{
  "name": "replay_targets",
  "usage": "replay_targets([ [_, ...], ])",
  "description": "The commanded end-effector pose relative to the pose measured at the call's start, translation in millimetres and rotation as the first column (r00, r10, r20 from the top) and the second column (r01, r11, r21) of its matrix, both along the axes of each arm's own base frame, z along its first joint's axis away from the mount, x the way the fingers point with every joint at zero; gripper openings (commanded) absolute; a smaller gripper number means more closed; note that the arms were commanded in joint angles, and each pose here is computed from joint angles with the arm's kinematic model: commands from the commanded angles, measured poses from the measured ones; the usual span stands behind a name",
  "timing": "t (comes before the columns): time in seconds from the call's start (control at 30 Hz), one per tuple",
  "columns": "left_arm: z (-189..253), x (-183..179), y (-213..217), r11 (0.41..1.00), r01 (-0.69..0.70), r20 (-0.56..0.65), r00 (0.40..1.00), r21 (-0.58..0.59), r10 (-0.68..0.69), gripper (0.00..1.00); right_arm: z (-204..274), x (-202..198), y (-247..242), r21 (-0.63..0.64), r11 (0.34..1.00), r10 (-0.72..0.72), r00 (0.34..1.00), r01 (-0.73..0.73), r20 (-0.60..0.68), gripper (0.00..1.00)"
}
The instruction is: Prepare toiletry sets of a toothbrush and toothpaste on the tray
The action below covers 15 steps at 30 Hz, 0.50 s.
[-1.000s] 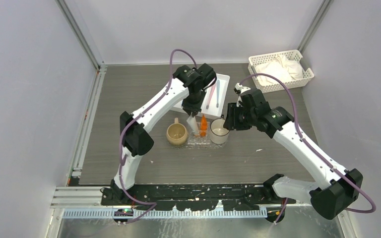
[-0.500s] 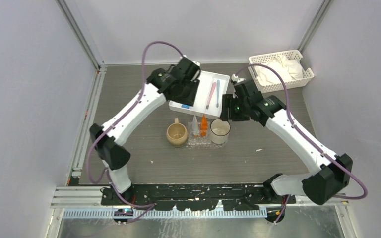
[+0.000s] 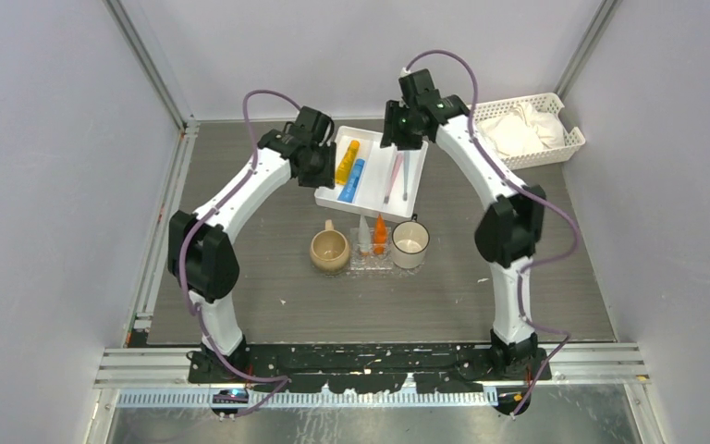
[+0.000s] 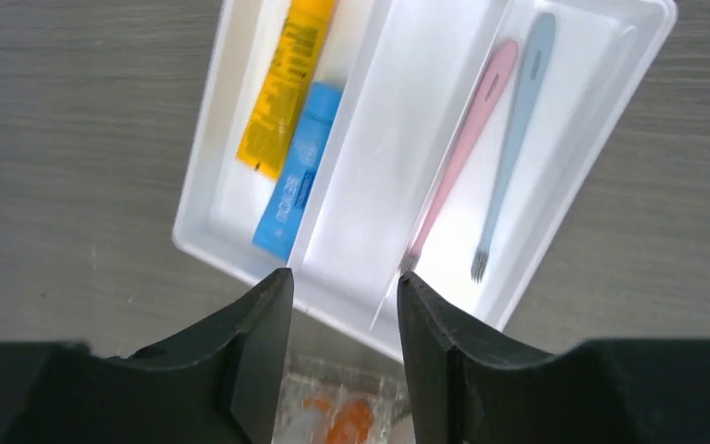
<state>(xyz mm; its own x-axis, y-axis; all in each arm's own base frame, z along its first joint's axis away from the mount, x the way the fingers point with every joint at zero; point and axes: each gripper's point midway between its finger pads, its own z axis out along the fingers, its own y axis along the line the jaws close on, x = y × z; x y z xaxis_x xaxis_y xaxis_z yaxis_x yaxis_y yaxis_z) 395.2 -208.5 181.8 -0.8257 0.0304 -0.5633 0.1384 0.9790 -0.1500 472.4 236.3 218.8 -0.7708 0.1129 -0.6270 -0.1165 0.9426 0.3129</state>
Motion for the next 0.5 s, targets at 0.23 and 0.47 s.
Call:
replay_targets([
  [0.23, -9.0, 30.0, -18.1, 0.988, 0.072, 0.054, 0.996, -0.138, -0.065, 0.39, -114.7, 49.9, -53.9, -0.070, 0.982, -0.188, 0.960, 0.177, -0.206, 0.46],
  [0.47, -23.9, 27.4, -18.3, 0.983, 0.075, 0.038, 0.997, -0.168, -0.070, 0.38, -147.4, 51.0, -61.5, -0.091, 0.982, -0.181, 0.947, 0.162, -0.263, 0.44],
])
